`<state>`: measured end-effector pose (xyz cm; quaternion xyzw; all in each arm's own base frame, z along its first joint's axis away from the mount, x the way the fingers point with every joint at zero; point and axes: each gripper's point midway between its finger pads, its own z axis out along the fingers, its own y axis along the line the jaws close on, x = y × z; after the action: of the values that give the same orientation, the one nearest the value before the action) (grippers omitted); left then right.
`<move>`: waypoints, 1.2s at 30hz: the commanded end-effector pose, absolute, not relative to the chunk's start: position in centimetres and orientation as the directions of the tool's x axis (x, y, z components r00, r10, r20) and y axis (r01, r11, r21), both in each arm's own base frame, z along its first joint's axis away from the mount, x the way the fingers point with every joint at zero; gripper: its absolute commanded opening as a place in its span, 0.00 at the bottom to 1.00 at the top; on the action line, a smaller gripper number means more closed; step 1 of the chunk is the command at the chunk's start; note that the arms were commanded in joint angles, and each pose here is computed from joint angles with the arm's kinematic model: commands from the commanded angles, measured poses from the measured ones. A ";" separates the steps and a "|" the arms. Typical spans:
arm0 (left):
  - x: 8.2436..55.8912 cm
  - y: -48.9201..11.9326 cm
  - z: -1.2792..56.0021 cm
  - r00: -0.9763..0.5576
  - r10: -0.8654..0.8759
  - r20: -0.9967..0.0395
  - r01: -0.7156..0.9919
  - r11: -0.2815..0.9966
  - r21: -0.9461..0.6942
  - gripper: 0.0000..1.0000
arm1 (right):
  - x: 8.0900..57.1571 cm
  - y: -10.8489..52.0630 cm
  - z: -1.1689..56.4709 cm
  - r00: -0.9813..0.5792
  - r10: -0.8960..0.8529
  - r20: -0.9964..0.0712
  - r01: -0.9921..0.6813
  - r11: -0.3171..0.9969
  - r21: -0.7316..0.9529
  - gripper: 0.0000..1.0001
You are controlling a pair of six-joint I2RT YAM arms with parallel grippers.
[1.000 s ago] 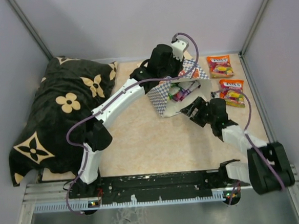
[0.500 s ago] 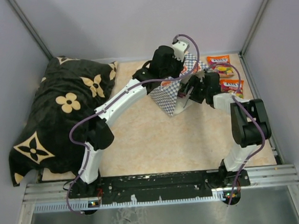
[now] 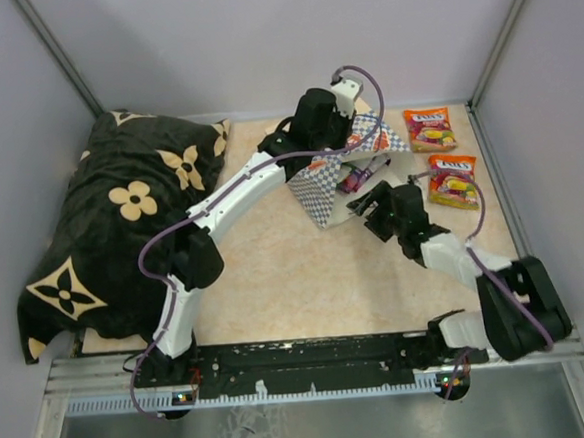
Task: Take the snacks out of the paper bag
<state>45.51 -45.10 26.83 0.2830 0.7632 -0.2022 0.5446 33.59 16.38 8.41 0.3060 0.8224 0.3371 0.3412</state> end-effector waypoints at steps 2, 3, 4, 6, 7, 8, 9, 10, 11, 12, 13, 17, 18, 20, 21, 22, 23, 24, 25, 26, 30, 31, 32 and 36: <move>46.3 -43.8 28.6 -0.228 0.177 -0.957 0.635 0.772 -0.009 0.00 | 31.6 12.2 11.4 -0.462 0.754 -0.467 0.330 0.635 0.699 0.78; 46.3 -43.8 28.5 -0.229 0.178 -0.957 0.636 0.771 -0.009 0.00 | 31.0 12.0 11.9 -0.471 0.741 -0.478 0.321 0.649 0.690 0.78; 46.4 -43.9 28.5 -0.231 0.175 -0.957 0.636 0.772 -0.012 0.00 | 30.4 11.8 12.5 -0.479 0.727 -0.491 0.310 0.664 0.681 0.77; 46.4 -43.9 28.4 -0.230 0.176 -0.957 0.637 0.771 -0.011 0.00 | 29.7 11.8 13.9 -0.500 0.697 -0.514 0.277 0.691 0.667 0.74; 46.5 -44.0 28.4 -0.227 0.176 -0.958 0.637 0.771 -0.009 0.00 | 29.5 12.0 14.6 -0.512 0.685 -0.518 0.264 0.700 0.664 0.72; 46.6 -43.9 28.4 -0.225 0.174 -0.959 0.634 0.774 -0.008 0.00 | 29.6 12.2 15.3 -0.513 0.681 -0.522 0.244 0.699 0.672 0.69; 46.7 -43.9 28.4 -0.223 0.173 -0.959 0.632 0.775 -0.007 0.00 | 29.9 12.7 16.1 -0.515 0.683 -0.519 0.214 0.688 0.693 0.66; 46.7 -43.9 28.5 -0.223 0.170 -0.960 0.631 0.776 -0.009 0.00 | 30.4 13.2 16.8 -0.507 0.692 -0.514 0.188 0.671 0.717 0.63; 46.8 -43.9 28.6 -0.223 0.165 -0.961 0.629 0.777 -0.013 0.00 | 31.0 13.8 17.4 -0.500 0.700 -0.510 0.161 0.653 0.740 0.60; 46.7 -43.9 28.5 -0.227 0.162 -0.960 0.629 0.777 -0.017 0.00 | 31.8 14.2 17.9 -0.493 0.709 -0.504 0.141 0.637 0.758 0.58; 46.7 -43.9 28.5 -0.230 0.160 -0.960 0.627 0.779 -0.021 0.00 | 32.7 14.6 18.2 -0.486 0.715 -0.503 0.125 0.626 0.769 0.56; 46.2 -43.5 29.2 -0.240 0.141 -0.960 0.622 0.782 -0.041 0.00 | 36.4 16.2 17.8 -0.474 0.740 -0.477 0.096 0.582 0.808 0.52; 46.1 -43.4 29.2 -0.243 0.138 -0.960 0.619 0.784 -0.044 0.00 | 37.0 16.7 17.2 -0.483 0.745 -0.460 0.100 0.569 0.816 0.51; 46.0 -43.1 29.5 -0.242 0.129 -0.962 0.614 0.787 -0.049 0.00 | 38.2 17.5 15.9 -0.489 0.757 -0.433 0.094 0.539 0.837 0.51; 45.9 -43.1 29.5 -0.243 0.126 -0.962 0.614 0.787 -0.052 0.00 | 38.7 17.9 15.3 -0.489 0.767 -0.416 0.095 0.521 0.848 0.51; 45.9 -43.1 29.7 -0.243 0.121 -0.963 0.615 0.787 -0.057 0.00 | 39.2 18.2 14.8 -0.491 0.772 -0.404 0.094 0.508 0.857 0.50; 45.8 -43.1 29.7 -0.245 0.118 -0.962 0.616 0.785 -0.061 0.00 | 39.8 18.4 14.3 -0.490 0.775 -0.399 0.094 0.502 0.859 0.50; 45.7 -43.2 29.6 -0.248 0.115 -0.962 0.619 0.782 -0.066 0.00 | 40.3 18.6 13.6 -0.494 0.776 -0.392 0.106 0.502 0.859 0.50; 45.6 -43.3 29.6 -0.251 0.112 -0.961 0.622 0.779 -0.072 0.00 | 40.7 18.9 13.1 -0.497 0.776 -0.387 0.111 0.500 0.859 0.51; 45.5 -43.5 29.6 -0.254 0.109 -0.961 0.626 0.776 -0.077 0.00 | 41.2 19.1 12.7 -0.497 0.779 -0.382 0.113 0.495 0.862 0.51; 45.5 -43.7 29.3 -0.259 0.111 -0.959 0.628 0.774 -0.080 0.00 | 42.5 19.9 10.5 -0.503 0.788 -0.356 0.135 0.479 0.868 0.51; 45.5 -43.7 29.2 -0.262 0.111 -0.959 0.627 0.775 -0.081 0.00 | 42.7 20.1 10.3 -0.500 0.792 -0.350 0.132 0.469 0.873 0.51; 45.5 -43.7 29.2 -0.263 0.110 -0.958 0.626 0.775 -0.082 0.00 | 42.9 20.3 10.1 -0.496 0.796 -0.346 0.130 0.462 0.878 0.51; 45.4 -43.8 29.1 -0.269 0.105 -0.957 0.628 0.773 -0.091 0.00 | 44.2 21.4 9.8 -0.462 0.819 -0.339 0.109 0.432 0.895 0.51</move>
<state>45.62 -44.12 25.74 0.2555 0.7792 -0.2163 0.5299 40.92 19.56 5.73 0.3204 0.7941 0.3768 0.3533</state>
